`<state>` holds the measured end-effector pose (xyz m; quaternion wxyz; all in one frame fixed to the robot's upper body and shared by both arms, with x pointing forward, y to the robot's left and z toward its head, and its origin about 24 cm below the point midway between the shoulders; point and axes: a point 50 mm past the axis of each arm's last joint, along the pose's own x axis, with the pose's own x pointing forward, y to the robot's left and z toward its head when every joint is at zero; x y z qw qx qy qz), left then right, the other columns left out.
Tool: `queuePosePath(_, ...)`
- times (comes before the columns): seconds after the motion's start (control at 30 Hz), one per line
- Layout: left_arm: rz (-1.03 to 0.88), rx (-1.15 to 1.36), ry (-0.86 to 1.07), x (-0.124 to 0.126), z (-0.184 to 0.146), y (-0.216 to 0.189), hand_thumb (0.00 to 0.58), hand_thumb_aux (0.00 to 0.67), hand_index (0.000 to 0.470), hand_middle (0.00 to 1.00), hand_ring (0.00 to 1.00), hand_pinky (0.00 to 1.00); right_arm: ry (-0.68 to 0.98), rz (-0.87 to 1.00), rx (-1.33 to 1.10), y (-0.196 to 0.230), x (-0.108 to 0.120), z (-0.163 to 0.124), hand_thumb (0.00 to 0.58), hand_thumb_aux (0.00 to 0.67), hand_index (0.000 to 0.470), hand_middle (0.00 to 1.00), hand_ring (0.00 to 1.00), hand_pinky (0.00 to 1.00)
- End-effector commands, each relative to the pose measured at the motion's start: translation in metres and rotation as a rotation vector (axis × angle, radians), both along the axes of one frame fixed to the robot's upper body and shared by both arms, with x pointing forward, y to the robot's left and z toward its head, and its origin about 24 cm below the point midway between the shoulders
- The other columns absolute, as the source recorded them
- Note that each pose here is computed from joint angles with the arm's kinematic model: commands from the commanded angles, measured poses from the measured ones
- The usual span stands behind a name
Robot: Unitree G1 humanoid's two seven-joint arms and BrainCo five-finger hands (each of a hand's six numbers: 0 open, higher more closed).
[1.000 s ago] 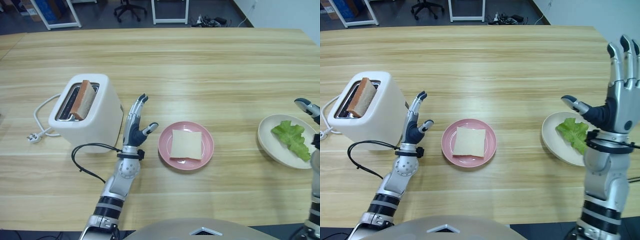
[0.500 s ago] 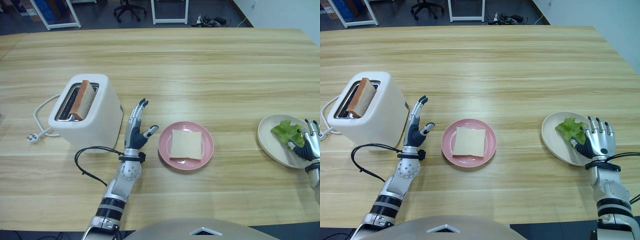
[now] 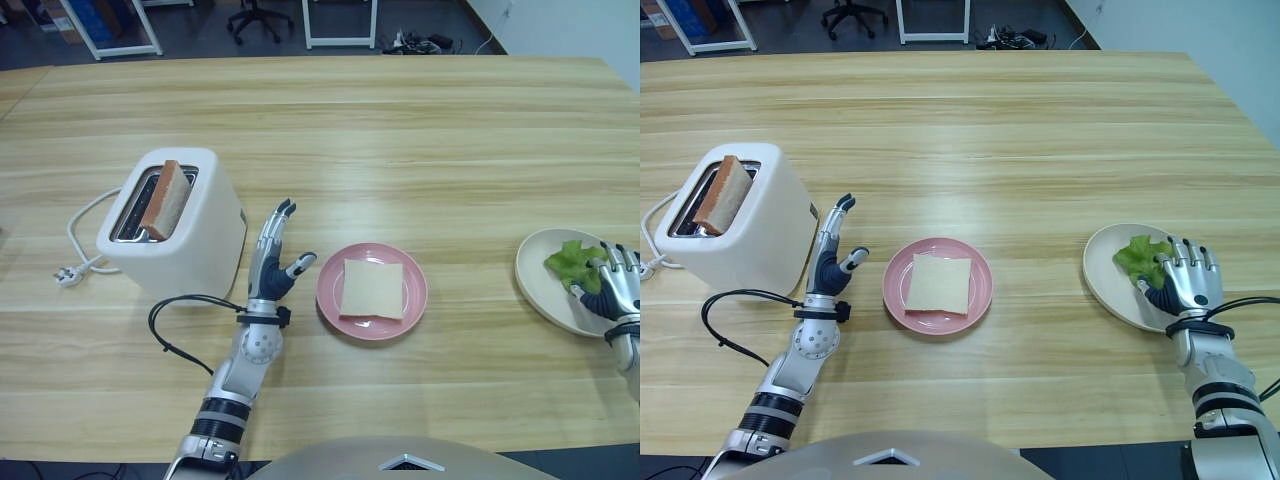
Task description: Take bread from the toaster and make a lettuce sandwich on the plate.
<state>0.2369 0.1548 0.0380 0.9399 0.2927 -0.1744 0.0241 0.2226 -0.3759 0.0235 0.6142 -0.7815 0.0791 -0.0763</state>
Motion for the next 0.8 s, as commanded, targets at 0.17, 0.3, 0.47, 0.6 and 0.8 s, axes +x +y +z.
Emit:
queuePosePath(0.17, 0.000, 0.021, 0.013, -0.001, -0.001, 0.001, 0.000, 0.000, 0.000, 0.00, 0.00, 0.00, 0.046, 0.025, 0.074, 0.008, -0.004, -0.010, 0.449, 0.352, 0.247, 0.00, 0.00, 0.00)
queuePosePath(0.3, 0.002, 0.023, 0.013, -0.002, -0.001, 0.001, 0.000, 0.000, 0.000, 0.00, 0.00, 0.00, 0.069, 0.020, 0.081, 0.008, -0.004, -0.015, 0.452, 0.355, 0.249, 0.00, 0.00, 0.00)
queuePosePath(0.47, 0.001, 0.028, 0.013, -0.002, -0.001, 0.001, 0.000, 0.000, 0.000, 0.00, 0.00, 0.00, 0.092, -0.010, 0.062, 0.001, -0.007, -0.017, 0.460, 0.365, 0.256, 0.00, 0.00, 0.00)
queuePosePath(0.6, 0.001, 0.031, 0.014, -0.003, -0.001, 0.002, 0.000, 0.000, 0.000, 0.00, 0.00, 0.00, 0.089, -0.031, 0.021, -0.004, -0.007, -0.014, 0.548, 0.512, 0.359, 0.00, 0.00, 0.00)
queuePosePath(0.8, 0.000, 0.033, 0.013, -0.005, 0.000, 0.002, 0.000, 0.000, 0.000, 0.00, 0.00, 0.00, 0.066, -0.083, -0.055, -0.018, -0.005, -0.003, 0.489, 0.405, 0.284, 0.00, 0.00, 0.00)
